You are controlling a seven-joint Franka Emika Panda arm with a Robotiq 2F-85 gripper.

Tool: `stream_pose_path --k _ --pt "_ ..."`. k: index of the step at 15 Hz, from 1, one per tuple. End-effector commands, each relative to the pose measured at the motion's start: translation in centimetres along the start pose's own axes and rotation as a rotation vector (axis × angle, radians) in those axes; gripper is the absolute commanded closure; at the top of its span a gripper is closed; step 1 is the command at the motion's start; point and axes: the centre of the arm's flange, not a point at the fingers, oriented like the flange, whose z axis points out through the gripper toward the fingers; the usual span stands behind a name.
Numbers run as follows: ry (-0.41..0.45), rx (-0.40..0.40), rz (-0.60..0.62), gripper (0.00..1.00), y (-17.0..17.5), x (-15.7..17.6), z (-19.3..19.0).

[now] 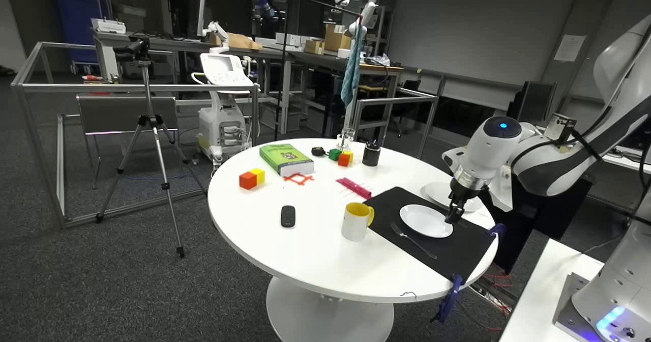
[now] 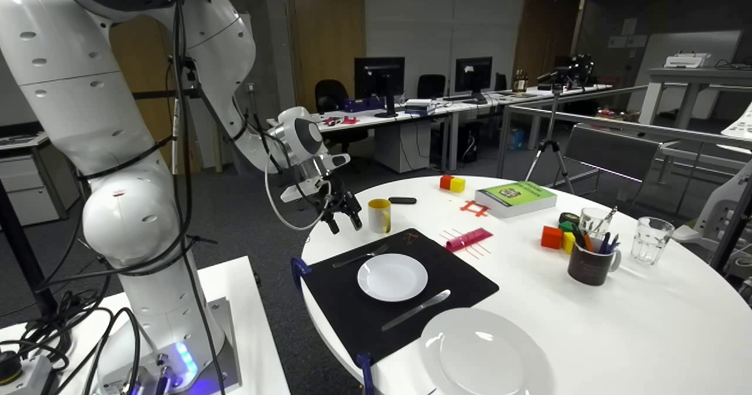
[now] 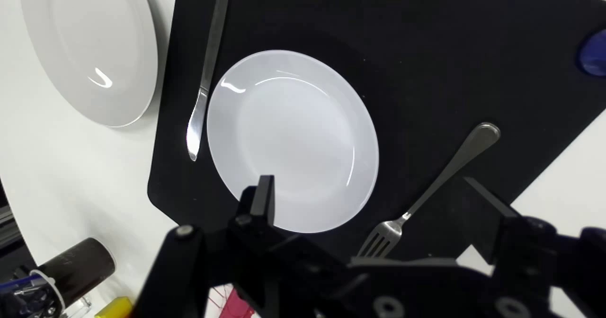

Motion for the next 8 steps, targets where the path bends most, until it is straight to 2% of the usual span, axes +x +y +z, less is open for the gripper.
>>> stream_pose_path --k 1,2,3,8 --pt "0.023 0.048 0.035 0.00 3.7 -2.0 -2.7" --pt "0.021 0.068 0.035 0.00 4.3 -2.4 -3.2" --pt "-0.006 0.040 0.038 0.00 2.5 -0.4 -0.5" --pt "-0.012 0.048 0.030 0.00 2.4 -0.5 -0.3"
